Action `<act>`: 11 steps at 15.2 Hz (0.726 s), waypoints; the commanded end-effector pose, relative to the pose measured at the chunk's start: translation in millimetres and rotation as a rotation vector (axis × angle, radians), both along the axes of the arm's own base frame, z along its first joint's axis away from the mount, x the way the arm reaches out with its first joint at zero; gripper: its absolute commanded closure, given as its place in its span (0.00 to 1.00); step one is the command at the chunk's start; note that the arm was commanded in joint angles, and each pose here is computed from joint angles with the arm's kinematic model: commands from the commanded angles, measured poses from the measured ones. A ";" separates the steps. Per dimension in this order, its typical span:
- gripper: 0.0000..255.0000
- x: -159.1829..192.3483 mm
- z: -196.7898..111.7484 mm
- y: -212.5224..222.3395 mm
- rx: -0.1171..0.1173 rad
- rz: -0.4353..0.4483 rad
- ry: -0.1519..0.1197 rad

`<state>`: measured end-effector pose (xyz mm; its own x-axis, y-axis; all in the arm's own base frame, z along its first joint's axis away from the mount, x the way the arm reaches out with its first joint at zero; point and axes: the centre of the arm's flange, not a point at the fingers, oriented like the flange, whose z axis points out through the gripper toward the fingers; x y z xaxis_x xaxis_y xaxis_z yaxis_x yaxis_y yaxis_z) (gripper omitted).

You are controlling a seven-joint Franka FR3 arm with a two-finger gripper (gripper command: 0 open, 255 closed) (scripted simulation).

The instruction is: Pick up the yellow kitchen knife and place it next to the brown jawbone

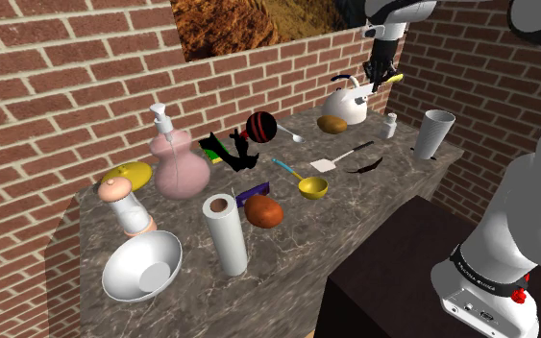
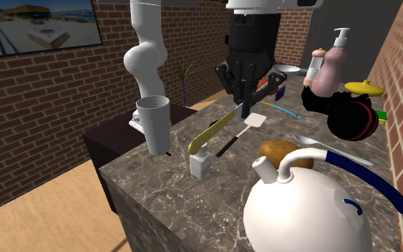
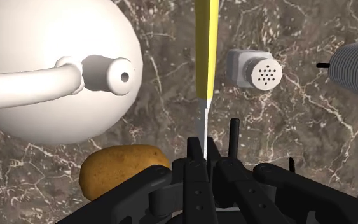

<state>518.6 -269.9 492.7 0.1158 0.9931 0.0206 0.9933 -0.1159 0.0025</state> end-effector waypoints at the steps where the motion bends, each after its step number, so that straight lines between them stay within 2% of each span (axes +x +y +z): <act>1: 1.00 1.1 2.4 19.5 0.000 -0.001 0.000; 11: 1.00 6.9 2.4 151.3 0.000 -0.001 0.000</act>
